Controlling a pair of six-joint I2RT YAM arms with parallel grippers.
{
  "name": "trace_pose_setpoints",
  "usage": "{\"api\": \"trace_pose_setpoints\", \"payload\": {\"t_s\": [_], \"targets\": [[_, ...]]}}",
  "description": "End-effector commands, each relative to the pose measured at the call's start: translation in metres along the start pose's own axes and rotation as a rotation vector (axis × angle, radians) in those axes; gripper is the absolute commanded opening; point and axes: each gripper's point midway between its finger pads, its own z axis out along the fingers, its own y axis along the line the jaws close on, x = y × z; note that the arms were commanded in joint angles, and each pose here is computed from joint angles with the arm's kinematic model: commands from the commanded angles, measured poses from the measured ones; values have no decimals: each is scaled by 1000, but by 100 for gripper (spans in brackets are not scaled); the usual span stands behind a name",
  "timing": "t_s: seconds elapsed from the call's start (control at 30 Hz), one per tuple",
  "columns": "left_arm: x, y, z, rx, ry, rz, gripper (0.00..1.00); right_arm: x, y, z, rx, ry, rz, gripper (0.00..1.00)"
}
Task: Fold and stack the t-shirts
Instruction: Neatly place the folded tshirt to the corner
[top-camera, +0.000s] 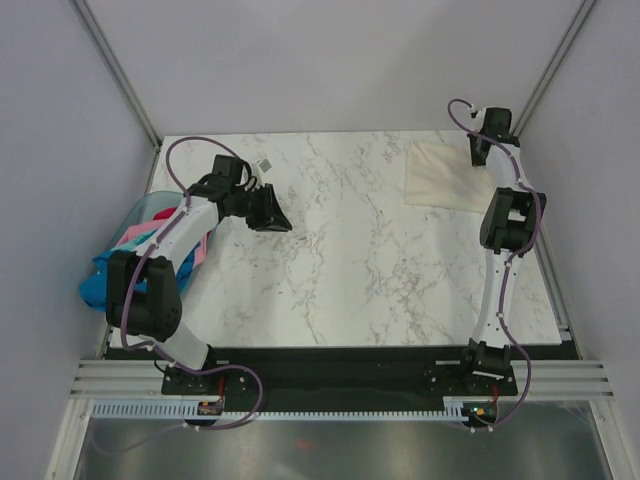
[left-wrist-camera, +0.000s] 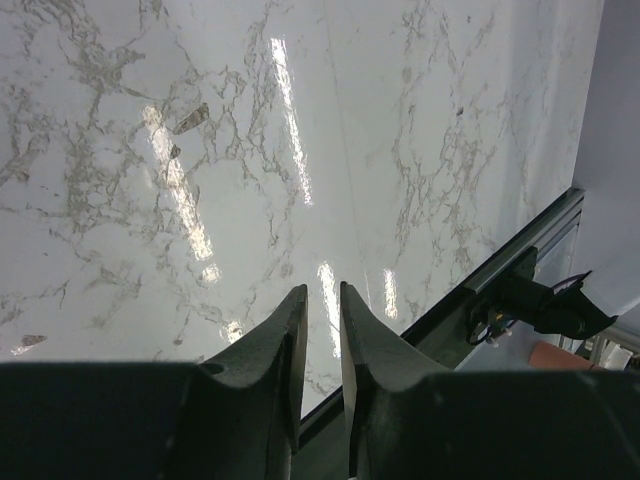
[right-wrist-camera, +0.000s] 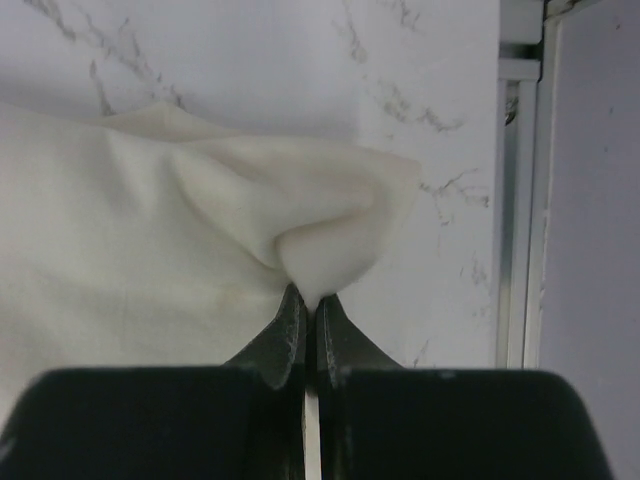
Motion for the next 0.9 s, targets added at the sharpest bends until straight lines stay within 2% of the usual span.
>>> {"api": "trace_pose_setpoints", "payload": {"t_s": [0.0, 0.13, 0.3, 0.53, 0.63, 0.67, 0.73, 0.77, 0.87], "targets": [[-6, -10, -4, 32, -26, 33, 26, -37, -35, 7, 118, -121, -11, 0], [-1, -15, 1, 38, -6, 44, 27, -56, -42, 13, 102, -210, -1, 0], [6, -19, 10, 45, 28, 55, 28, -83, -58, 13, 161, -316, 9, 0], [1, -23, 7, 42, 9, 68, 29, -82, -64, 21, 165, -336, -17, 0], [2, -24, 6, 48, 9, 72, 30, -89, -66, 19, 166, -365, -5, 4], [2, -24, 6, 47, 7, 75, 30, -90, -67, 18, 164, -369, -1, 12], [2, -24, 5, 46, 6, 77, 30, -98, -68, 10, 163, -387, 3, 23], [2, -25, 4, 49, 4, 79, 30, -100, -70, 6, 170, -391, 8, 40], [2, -28, 4, 52, 3, 83, 31, -113, -74, -18, 176, -419, 45, 69]]}}
